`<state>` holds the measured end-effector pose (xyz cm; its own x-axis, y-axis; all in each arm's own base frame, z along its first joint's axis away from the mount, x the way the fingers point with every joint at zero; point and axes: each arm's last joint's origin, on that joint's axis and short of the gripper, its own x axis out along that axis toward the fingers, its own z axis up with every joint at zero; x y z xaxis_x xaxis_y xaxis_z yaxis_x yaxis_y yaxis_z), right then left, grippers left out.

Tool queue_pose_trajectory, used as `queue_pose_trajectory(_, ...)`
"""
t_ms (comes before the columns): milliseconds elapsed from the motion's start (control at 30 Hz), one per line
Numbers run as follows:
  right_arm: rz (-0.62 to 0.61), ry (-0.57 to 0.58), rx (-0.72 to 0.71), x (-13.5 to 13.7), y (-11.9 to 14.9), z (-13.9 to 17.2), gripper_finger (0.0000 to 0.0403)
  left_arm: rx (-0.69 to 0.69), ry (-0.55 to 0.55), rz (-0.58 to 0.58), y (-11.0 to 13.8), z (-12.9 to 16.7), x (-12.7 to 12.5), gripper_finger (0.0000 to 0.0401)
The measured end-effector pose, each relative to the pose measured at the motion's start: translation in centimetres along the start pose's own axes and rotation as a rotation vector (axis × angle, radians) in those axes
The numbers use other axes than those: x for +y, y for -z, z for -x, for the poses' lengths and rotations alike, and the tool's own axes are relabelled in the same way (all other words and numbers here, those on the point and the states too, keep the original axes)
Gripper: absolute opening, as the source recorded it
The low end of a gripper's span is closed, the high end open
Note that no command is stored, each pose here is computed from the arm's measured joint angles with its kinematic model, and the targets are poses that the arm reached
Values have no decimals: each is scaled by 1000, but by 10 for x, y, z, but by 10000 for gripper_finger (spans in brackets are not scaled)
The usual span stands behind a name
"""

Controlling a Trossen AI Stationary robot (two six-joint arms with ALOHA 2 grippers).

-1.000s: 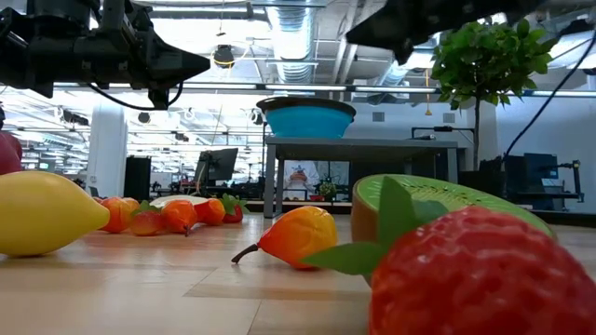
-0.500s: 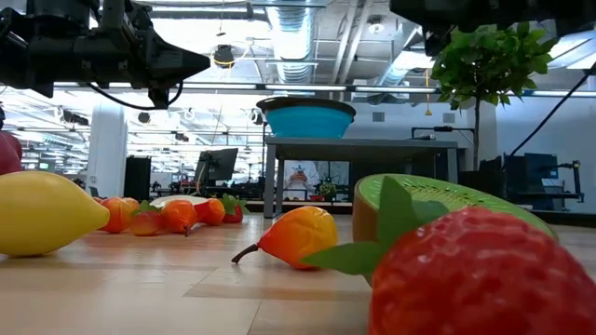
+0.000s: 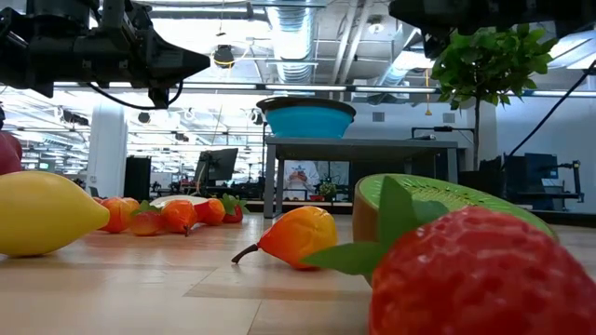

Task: Pick & Place Fruit
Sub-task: Put the strawberry into the strainer bowl

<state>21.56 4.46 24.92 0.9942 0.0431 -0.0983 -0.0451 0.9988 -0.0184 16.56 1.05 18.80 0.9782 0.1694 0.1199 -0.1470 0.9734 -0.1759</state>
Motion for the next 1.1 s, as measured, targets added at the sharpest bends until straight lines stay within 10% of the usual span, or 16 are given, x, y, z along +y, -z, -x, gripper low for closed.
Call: queue_pose_trajectory(1100, 3, -8, 11, 2, 1, 0, 0, -4, 5, 94, 0, 0, 0, 1)
